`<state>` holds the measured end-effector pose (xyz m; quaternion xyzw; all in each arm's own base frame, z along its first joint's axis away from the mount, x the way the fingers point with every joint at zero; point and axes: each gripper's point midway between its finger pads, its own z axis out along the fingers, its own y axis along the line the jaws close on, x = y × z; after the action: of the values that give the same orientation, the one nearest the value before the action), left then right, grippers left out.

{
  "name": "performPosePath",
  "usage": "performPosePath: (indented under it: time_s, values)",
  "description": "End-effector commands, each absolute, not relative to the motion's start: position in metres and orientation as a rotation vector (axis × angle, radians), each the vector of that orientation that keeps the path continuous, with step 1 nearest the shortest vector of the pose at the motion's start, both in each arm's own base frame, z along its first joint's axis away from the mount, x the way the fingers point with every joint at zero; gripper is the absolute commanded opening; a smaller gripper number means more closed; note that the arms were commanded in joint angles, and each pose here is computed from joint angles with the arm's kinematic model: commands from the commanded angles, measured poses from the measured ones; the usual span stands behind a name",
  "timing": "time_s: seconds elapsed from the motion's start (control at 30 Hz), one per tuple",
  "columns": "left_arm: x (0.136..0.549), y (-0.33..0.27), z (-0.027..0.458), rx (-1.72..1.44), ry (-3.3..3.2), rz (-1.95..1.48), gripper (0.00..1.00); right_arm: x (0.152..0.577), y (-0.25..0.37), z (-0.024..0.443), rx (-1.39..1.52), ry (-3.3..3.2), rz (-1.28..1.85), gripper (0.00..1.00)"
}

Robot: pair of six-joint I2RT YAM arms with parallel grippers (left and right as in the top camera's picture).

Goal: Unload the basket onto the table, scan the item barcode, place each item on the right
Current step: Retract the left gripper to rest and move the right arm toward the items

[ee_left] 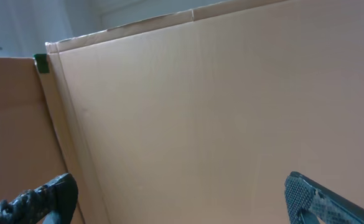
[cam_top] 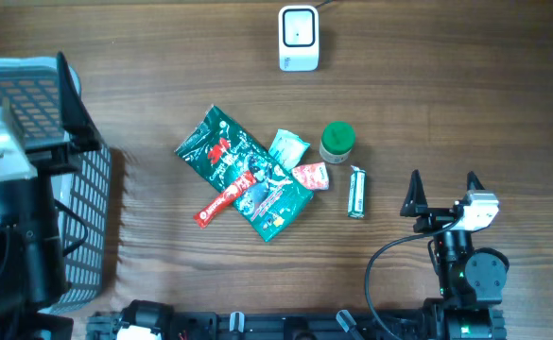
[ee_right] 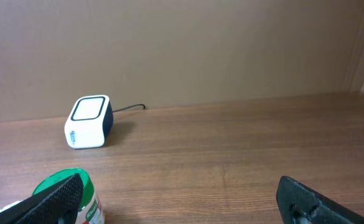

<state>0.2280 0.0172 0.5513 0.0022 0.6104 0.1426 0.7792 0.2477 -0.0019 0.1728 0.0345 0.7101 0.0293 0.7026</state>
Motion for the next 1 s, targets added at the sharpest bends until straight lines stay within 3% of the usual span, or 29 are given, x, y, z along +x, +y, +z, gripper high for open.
performPosePath:
  time_s: [0.0,0.17,0.3,0.53,0.67,0.97]
  values:
    - [0.209,0.006,0.554,0.035,1.270,0.151,1.00,0.247,-0.003,0.175,0.095,1.570,0.073,1.00]
    - [0.145,0.020,0.565,-0.030,1.167,0.191,1.00,0.247,-0.003,0.175,0.097,1.570,0.082,1.00]
    - [0.102,-0.009,0.550,0.099,1.103,0.170,1.00,0.247,-0.003,0.175,0.091,1.571,0.075,1.00]
    - [0.030,-0.027,0.542,0.154,0.938,0.119,1.00,0.246,0.022,0.175,0.448,1.544,0.646,1.00]
    - [-0.016,-0.041,0.528,0.233,0.843,0.056,1.00,0.230,0.074,0.181,0.199,1.607,0.904,1.00]
    - [0.000,-0.036,0.504,0.210,0.940,0.065,1.00,0.241,0.057,0.176,0.209,1.957,0.632,1.00]
